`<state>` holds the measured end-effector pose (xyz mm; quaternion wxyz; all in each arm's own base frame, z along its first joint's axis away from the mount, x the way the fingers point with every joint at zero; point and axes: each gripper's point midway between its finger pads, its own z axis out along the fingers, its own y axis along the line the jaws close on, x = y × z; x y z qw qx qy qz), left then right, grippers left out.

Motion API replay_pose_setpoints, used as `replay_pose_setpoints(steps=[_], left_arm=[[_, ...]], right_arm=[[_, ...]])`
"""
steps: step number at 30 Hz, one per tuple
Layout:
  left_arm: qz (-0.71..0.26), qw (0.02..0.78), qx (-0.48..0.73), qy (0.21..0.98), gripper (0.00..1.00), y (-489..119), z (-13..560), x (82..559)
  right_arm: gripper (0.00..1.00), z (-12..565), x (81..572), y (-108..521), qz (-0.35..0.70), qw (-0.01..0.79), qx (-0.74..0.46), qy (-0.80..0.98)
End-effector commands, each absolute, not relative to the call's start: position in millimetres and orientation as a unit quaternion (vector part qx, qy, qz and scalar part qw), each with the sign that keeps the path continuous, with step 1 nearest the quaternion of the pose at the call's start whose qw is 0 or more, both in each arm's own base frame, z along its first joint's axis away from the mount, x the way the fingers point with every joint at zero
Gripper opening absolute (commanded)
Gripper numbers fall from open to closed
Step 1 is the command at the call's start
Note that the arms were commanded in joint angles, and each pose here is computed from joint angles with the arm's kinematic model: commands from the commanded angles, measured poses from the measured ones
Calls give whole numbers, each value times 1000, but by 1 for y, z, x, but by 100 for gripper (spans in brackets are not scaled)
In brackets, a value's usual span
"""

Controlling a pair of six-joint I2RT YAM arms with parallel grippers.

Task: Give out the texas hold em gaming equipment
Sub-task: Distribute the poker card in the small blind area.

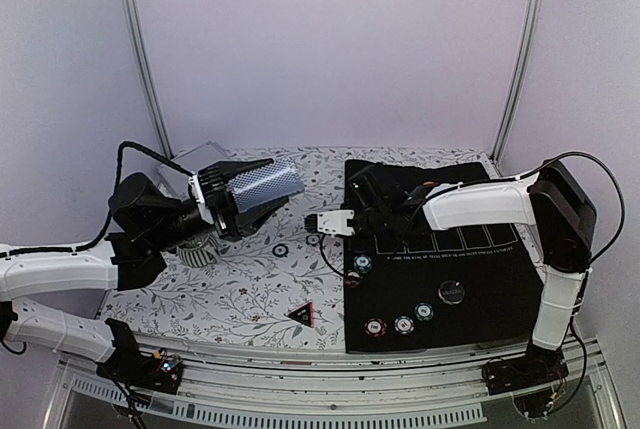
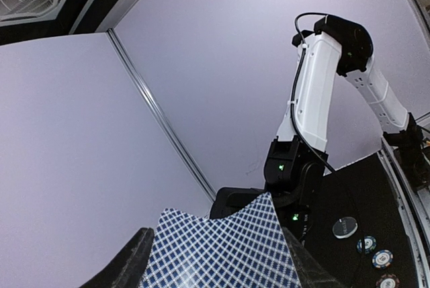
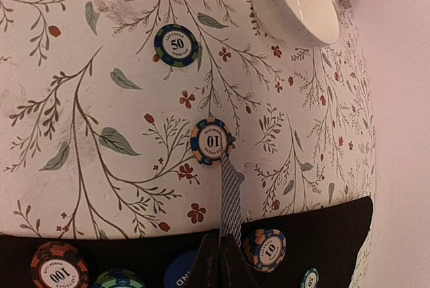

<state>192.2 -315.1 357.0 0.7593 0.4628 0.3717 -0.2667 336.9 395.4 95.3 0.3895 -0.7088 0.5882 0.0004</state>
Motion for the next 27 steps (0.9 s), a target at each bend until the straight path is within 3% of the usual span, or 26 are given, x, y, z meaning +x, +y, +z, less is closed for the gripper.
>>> replay_pose_setpoints(steps=[1,21,27], left_arm=[[-257,770,456,364,56,-308,363,192],[-258,771,456,362,56,-307,364,191],[-257,771,456,363,56,-307,364,192]], right_arm=[[1,110,343,405,12,415,-703,578],[1,63,352,400,-9,371,-714,594],[6,61,343,399,-5,359,-718,596]])
